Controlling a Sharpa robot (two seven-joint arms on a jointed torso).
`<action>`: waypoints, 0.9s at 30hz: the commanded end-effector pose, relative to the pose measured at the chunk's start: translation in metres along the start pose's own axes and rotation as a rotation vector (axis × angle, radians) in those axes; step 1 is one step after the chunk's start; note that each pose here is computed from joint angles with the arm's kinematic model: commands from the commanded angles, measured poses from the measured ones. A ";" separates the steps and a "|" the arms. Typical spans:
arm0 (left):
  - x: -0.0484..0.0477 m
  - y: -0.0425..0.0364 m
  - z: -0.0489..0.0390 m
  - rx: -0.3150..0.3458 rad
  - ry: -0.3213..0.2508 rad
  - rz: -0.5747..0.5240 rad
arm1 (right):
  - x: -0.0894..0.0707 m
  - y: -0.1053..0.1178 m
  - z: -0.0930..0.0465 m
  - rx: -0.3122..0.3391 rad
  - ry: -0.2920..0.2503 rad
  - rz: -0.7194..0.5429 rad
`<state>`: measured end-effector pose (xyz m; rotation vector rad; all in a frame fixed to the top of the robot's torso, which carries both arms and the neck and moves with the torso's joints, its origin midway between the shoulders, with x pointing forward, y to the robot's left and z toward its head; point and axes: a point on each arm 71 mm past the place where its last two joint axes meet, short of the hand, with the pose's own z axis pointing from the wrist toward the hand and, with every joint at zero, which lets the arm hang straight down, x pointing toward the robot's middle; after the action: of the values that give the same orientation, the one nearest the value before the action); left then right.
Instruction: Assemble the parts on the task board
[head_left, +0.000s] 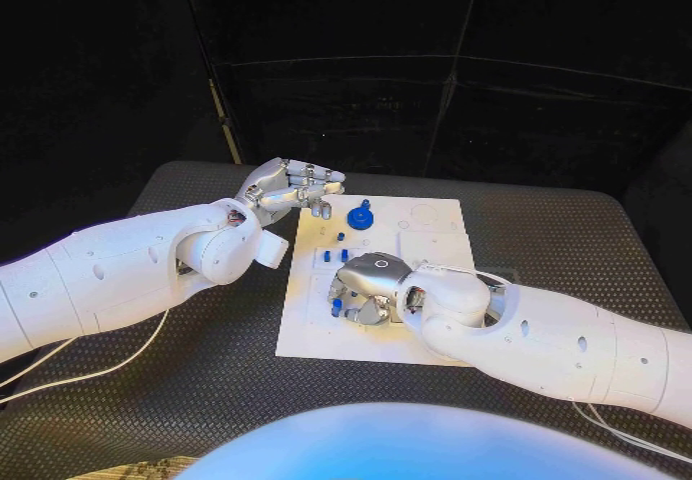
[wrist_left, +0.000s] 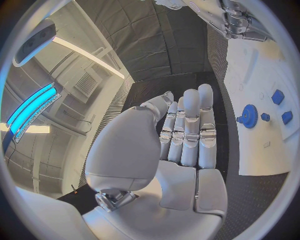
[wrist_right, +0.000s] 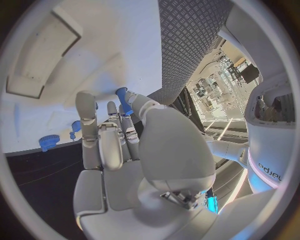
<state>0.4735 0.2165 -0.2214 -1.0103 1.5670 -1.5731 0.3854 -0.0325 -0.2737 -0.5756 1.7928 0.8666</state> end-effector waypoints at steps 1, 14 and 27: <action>0.0010 -0.0014 0.0005 0.007 0.011 -0.008 | -0.006 0.003 -0.001 -0.026 -0.066 0.001; -0.0009 -0.0011 -0.0008 0.005 0.007 -0.007 | -0.019 -0.005 -0.038 -0.063 -0.221 0.112; -0.0046 0.0000 -0.0031 0.001 -0.004 -0.003 | -0.061 -0.093 -0.119 0.385 -0.317 0.354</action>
<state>0.4727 0.2227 -0.2231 -1.0170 1.5671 -1.5602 0.4027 -0.1761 -0.2148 -0.0760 1.6666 0.8156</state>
